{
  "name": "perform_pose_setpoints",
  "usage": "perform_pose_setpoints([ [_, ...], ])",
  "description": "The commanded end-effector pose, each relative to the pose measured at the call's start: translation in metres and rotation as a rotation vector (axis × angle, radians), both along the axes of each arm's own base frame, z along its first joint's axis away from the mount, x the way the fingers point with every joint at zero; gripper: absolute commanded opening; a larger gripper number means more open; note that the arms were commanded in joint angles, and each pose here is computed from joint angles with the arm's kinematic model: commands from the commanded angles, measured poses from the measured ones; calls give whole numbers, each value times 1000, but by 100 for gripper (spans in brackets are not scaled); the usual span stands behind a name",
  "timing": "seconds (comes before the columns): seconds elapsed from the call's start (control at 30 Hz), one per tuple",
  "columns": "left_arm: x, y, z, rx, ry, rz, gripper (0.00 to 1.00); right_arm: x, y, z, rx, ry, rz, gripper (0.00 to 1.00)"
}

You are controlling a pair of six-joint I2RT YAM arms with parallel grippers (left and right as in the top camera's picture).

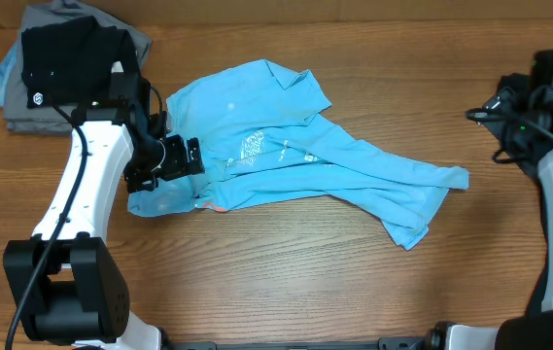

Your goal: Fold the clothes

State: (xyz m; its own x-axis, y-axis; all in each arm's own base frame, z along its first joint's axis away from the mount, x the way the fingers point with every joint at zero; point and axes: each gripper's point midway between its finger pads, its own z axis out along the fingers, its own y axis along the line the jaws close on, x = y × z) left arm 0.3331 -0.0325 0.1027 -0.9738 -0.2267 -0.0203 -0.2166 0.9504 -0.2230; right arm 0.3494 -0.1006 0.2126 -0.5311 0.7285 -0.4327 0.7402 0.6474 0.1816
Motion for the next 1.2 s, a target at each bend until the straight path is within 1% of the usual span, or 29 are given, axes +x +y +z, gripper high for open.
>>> perform_pose_setpoints([
  [0.0, 1, 2, 2, 15, -11, -20, 100, 4, 16, 2, 128, -24, 79, 100],
  [0.1, 1, 2, 2, 17, -10, -20, 100, 7, 42, 4, 201, -38, 256, 100],
  [0.2, 1, 2, 0, 16, -5, -19, 100, 5, 66, 2, 254, -30, 378, 100],
  [0.5, -13, 1, -11, 9, 60, 46, 100, -6, 94, -15, 285, 52, 439, 100],
  [0.7, -28, 0, -17, 3, 115, 45, 100, -4, 104, -15, 287, 50, 460, 100],
  [0.87, -31, -2, -18, -7, 129, 44, 100, 2, 104, -13, 284, 26, 451, 100],
  [1.0, -30, -3, -21, -16, 121, 41, 100, 4, 103, -12, 280, 16, 453, 100],
  [1.17, -17, -3, -27, -17, 63, 46, 100, 5, 103, -12, 278, 12, 453, 100],
])
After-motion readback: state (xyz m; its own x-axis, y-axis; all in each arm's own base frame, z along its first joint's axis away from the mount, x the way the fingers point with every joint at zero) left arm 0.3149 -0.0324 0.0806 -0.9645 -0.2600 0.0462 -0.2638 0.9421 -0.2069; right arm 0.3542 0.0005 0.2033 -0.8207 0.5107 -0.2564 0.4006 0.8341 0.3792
